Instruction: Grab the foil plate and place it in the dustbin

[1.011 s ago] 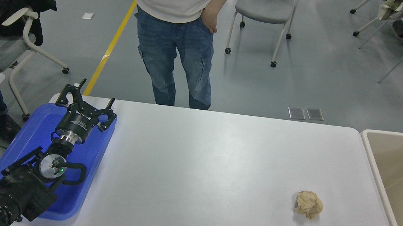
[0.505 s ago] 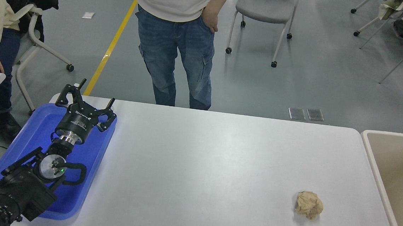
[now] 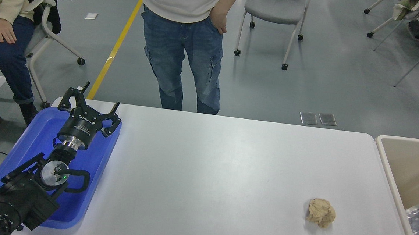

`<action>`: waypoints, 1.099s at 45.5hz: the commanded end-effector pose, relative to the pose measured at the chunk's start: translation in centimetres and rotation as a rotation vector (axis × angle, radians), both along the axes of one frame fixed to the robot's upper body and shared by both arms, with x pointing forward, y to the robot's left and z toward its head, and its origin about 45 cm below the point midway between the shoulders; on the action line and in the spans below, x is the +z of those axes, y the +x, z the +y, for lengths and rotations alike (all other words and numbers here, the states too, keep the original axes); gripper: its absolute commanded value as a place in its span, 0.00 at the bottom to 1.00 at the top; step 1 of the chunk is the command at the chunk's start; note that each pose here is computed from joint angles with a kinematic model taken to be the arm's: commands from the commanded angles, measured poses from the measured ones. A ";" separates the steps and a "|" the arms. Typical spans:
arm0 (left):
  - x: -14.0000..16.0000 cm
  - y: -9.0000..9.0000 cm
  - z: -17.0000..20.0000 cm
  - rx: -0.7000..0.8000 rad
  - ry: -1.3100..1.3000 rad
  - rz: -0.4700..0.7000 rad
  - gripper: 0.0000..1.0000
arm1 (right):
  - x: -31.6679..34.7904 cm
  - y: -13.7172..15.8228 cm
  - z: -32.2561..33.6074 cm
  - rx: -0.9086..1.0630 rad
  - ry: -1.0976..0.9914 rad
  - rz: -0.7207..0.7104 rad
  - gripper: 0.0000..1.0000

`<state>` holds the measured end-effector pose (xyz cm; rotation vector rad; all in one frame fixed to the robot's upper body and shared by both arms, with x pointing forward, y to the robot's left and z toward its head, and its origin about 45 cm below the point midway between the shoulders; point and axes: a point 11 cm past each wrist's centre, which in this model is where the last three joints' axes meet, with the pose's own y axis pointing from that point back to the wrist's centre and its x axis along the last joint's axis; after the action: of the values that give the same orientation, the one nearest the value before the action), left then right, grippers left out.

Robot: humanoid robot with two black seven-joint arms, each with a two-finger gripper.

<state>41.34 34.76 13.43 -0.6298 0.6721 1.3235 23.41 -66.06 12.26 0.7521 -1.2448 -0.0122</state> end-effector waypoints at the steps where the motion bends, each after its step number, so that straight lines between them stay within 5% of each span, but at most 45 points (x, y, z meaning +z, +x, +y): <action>1: 0.0 0.0 0.0 0.000 0.000 0.000 1.00 | 0.0 0.8 0.6 0.009 -0.010 -0.030 0.99; 19: 0.0 0.0 0.0 0.000 0.000 0.000 1.00 | 2.7 1.2 2.4 0.062 0.168 0.040 1.00; 26: 0.1 0.1 0.0 0.000 0.000 -0.001 1.00 | 2.6 -0.1 5.5 0.120 0.279 0.168 1.00; 50: 0.1 0.1 0.0 0.000 -0.001 -0.002 1.00 | 12.1 5.1 15.1 0.377 0.577 0.537 1.00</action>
<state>41.38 34.76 13.47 -0.6311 0.6715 1.3233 27.09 -54.86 19.31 1.2425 -0.7893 -0.1714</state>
